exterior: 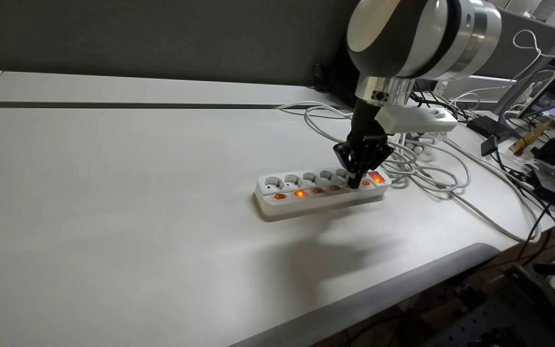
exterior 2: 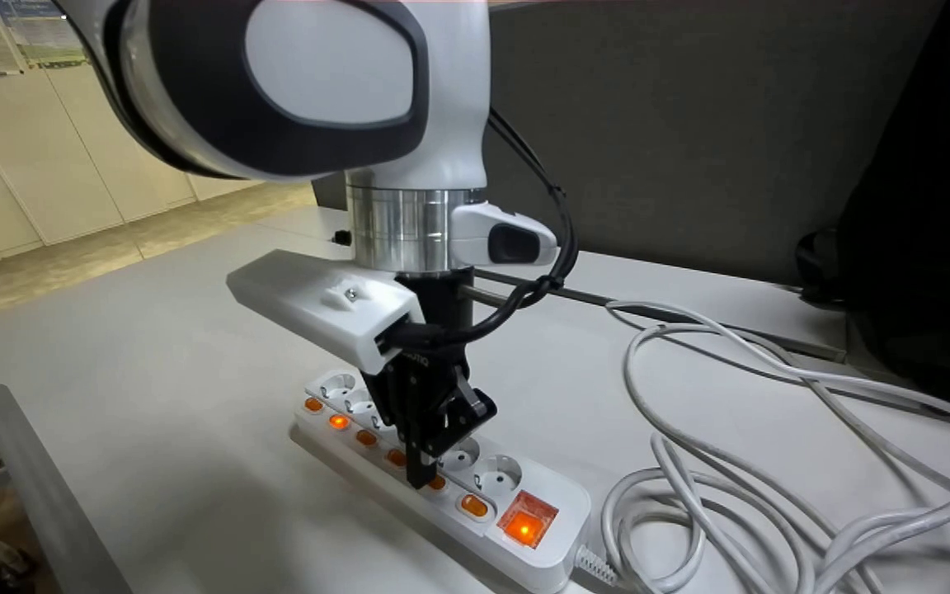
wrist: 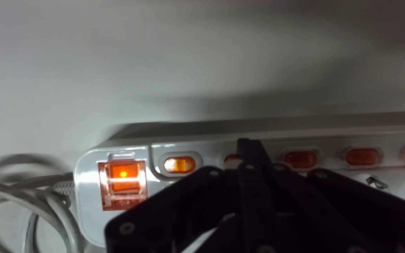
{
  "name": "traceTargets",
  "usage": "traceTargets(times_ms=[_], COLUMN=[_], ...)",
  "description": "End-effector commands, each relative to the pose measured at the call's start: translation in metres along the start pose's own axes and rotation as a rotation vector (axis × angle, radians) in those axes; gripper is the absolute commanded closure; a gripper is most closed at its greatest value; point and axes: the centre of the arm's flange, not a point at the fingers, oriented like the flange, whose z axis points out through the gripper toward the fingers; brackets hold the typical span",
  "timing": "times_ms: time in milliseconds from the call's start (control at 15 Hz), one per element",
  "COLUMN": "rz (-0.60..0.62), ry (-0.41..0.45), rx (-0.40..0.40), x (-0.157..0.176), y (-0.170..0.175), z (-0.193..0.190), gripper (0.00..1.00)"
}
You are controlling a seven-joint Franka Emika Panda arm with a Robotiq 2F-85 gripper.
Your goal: Turn on the second last switch to the right
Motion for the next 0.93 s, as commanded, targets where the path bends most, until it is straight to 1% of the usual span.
traceTargets(times_ms=[0, 333, 467, 667, 733, 867], rz=[0.004, -0.002, -0.009, -0.016, -0.008, 0.036], ry=[-0.022, -0.033, -0.031, -0.023, -0.036, -0.076], rx=[-0.016, -0.031, -0.056, -0.106, -0.112, -0.097], x=[-0.001, -0.001, -0.006, -0.011, -0.012, -0.011], y=[0.001, -0.002, -0.008, -0.019, -0.021, -0.021], z=[0.009, 0.019, 0.032, 0.041, 0.043, 0.043], gripper=[1.00, 1.00, 1.00, 1.00, 1.00, 1.00])
